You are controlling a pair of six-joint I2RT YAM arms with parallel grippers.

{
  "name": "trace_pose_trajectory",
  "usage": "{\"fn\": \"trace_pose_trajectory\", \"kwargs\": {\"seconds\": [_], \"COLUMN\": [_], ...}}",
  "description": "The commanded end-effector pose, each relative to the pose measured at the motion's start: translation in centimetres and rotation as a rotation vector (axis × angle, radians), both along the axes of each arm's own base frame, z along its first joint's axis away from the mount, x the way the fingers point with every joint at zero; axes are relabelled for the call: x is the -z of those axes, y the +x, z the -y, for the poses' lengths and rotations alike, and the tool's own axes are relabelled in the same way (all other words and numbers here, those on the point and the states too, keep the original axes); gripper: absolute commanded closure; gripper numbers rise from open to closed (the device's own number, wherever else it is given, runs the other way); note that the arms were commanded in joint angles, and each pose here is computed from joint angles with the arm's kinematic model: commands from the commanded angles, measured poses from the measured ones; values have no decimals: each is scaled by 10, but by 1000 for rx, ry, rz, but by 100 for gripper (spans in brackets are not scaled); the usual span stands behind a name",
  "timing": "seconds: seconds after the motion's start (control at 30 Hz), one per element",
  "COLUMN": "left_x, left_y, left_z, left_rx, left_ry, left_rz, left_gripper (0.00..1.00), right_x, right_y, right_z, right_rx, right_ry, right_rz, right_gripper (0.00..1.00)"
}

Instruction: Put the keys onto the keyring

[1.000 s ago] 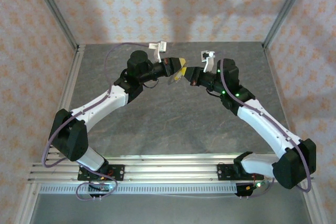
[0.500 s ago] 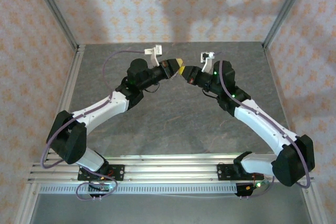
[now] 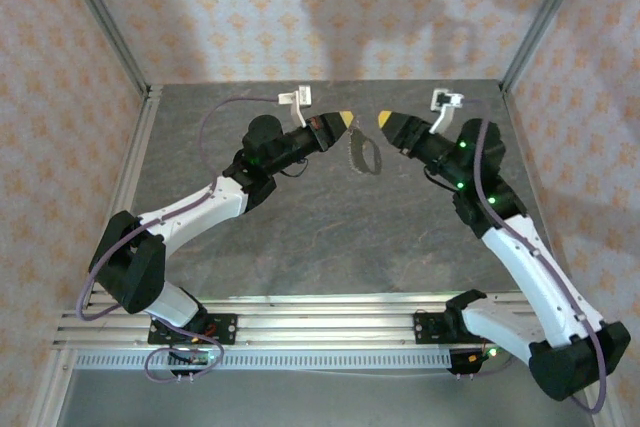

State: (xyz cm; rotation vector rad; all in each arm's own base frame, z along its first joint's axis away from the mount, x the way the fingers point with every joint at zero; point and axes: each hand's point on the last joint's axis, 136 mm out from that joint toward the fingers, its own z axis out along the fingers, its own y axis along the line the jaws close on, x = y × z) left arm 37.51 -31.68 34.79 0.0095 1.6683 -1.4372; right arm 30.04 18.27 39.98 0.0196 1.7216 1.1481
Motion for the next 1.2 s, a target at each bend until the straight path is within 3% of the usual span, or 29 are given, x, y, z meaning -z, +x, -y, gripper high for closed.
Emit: {"fn": "trace_pose_trajectory", "kwargs": {"seconds": [0.0,0.5,0.73,1.17], "left_x": [-40,-94,-113,-130], "left_y": [-14,-45,-54,-61], "left_z": [-1,-8,-12,-15], "left_rx": [35,100,106,115], "left_ry": [-58,-102,-125,-162], "left_rz": [133,284,324,358], "left_gripper": [100,100,100,100], "right_x": [-24,-15,-16,-18], "right_y": [-4,20,15,-3], "right_z": [11,-1,-21,-50], "right_rx": [36,11,-96,-170], "right_ry": [4,52,118,104], "right_rz": [56,35,29,45], "right_gripper": [61,72,75,80]}}
